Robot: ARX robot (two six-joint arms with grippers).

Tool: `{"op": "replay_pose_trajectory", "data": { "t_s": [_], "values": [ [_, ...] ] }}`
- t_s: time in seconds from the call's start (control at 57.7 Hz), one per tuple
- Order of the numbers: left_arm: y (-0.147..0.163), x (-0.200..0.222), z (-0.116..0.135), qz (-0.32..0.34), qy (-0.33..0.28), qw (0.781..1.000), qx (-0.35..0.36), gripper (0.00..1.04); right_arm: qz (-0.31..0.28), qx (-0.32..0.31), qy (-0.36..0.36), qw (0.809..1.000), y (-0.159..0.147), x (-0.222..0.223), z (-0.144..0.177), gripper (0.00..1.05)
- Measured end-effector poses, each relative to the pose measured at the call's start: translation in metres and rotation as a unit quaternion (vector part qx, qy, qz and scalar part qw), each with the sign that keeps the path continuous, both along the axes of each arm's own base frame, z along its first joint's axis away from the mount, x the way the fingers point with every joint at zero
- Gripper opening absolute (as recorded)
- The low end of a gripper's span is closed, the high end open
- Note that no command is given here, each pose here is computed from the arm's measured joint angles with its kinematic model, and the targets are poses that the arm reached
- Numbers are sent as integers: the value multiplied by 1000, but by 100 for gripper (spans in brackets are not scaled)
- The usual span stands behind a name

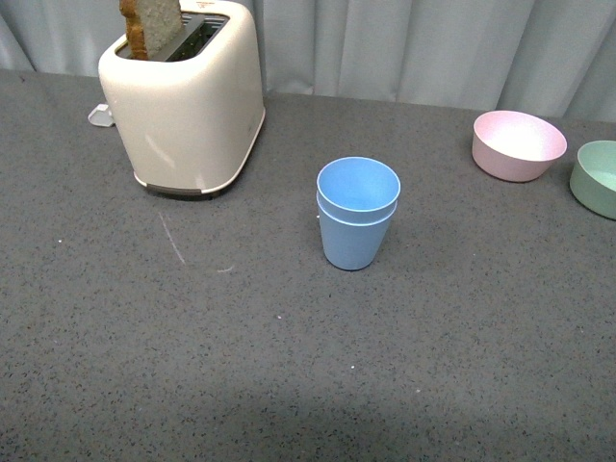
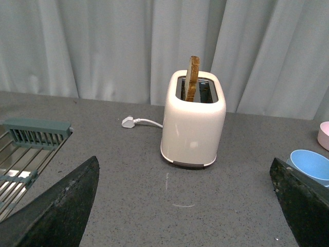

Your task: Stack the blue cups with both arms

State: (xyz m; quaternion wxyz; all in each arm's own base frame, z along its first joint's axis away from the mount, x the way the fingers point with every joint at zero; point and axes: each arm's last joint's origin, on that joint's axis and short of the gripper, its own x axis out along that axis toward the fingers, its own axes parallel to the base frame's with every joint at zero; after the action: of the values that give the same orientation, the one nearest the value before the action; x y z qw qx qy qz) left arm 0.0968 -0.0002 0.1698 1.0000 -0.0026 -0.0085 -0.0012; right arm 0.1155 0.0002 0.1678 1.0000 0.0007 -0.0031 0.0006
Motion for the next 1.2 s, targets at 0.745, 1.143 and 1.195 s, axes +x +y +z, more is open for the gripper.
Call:
{"op": "replay_pose_trajectory", "data": {
  "t_s": [0.745, 1.143, 1.195],
  "values": [
    [0, 0, 0, 0, 0, 1000, 0, 98, 2, -1, 2, 1000, 0, -18, -3, 21],
    [0, 0, 0, 0, 0, 1000, 0, 98, 1, 0, 2, 1000, 0, -18, -3, 96],
    [0, 0, 0, 0, 0, 1000, 0, 98, 1, -1, 2, 1000, 0, -18, -3, 95]
  ]
}}
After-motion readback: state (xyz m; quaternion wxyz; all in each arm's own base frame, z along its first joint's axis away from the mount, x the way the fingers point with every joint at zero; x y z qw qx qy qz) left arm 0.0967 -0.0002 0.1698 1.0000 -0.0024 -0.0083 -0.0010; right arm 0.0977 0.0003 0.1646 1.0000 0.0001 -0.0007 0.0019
